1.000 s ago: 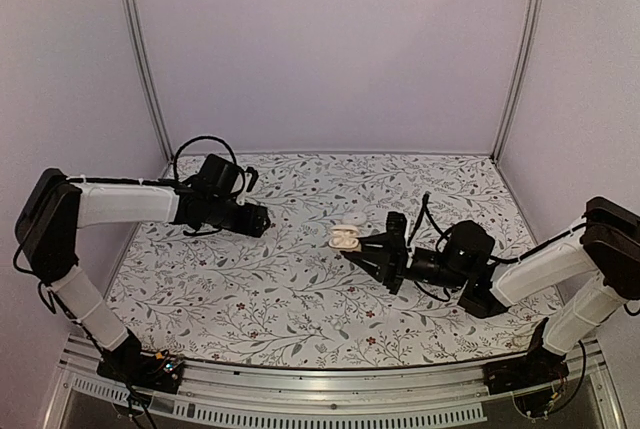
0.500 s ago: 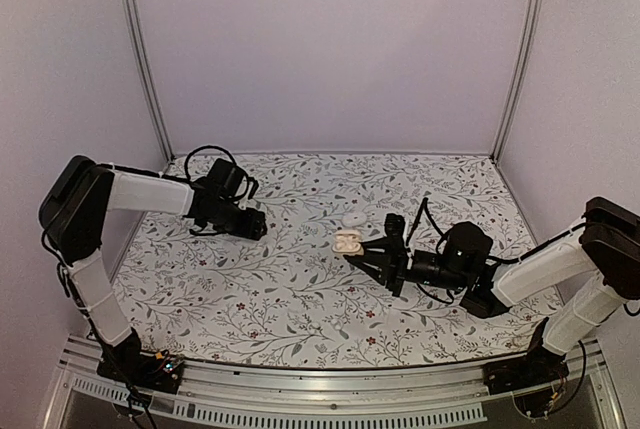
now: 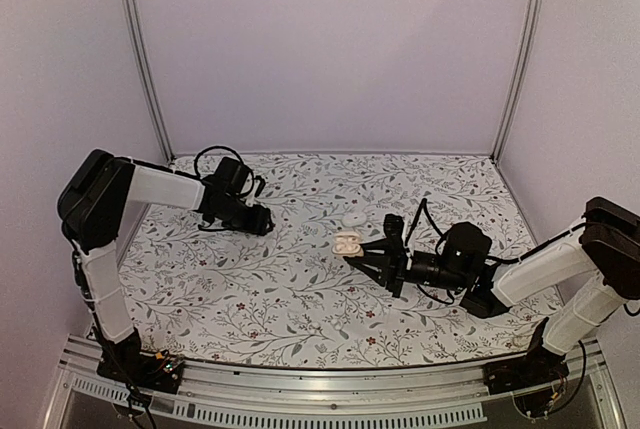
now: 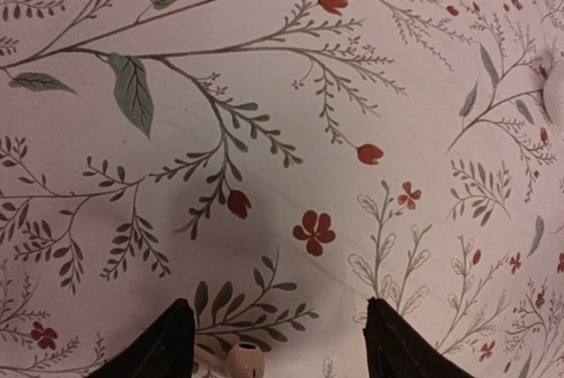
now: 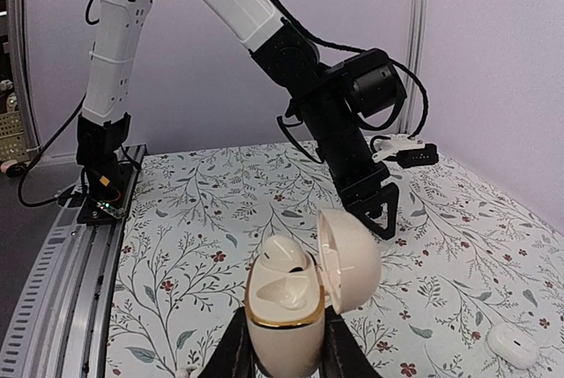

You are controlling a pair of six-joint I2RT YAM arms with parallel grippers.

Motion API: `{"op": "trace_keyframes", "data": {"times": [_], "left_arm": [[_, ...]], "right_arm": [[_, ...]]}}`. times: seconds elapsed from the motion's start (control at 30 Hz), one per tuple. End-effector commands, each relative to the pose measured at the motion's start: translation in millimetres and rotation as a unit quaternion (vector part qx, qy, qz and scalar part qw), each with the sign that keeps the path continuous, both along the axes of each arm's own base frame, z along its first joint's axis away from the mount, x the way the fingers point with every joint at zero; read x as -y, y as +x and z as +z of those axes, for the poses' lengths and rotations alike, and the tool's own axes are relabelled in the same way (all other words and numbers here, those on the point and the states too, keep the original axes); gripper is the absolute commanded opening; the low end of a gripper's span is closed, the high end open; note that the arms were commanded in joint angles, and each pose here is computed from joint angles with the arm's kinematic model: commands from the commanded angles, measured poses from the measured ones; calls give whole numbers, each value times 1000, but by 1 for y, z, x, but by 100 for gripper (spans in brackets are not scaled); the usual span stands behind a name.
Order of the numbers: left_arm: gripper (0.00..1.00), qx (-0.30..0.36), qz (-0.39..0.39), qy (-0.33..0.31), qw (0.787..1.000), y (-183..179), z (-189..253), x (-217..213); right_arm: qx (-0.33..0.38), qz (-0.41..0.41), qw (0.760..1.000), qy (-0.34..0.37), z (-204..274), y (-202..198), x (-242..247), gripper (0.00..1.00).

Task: Insert the wireless bluetooth earbuds into the charging case

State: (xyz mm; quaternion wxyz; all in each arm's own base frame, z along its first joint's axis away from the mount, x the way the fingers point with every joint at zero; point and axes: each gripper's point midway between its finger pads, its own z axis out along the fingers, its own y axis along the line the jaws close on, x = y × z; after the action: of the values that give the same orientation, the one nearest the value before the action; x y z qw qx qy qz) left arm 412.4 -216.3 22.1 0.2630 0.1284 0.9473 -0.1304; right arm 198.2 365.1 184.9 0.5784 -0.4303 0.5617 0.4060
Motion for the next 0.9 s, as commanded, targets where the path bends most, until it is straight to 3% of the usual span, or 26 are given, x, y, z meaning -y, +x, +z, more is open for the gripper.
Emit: {"op": "trace_keyframes", "data": {"times": [0.0, 0.5, 0.87], "left_arm": [[65, -11, 3, -1, 1000, -2, -4, -5], [60, -37, -2, -24, 999, -62, 10, -2], [49, -50, 22, 110, 992, -34, 19, -30]], "right_arm": [[3, -7, 1000, 8, 8, 5, 0, 0], [3, -5, 1000, 8, 9, 5, -1, 0], [0, -5, 1000, 1, 7, 7, -4, 0]]}}
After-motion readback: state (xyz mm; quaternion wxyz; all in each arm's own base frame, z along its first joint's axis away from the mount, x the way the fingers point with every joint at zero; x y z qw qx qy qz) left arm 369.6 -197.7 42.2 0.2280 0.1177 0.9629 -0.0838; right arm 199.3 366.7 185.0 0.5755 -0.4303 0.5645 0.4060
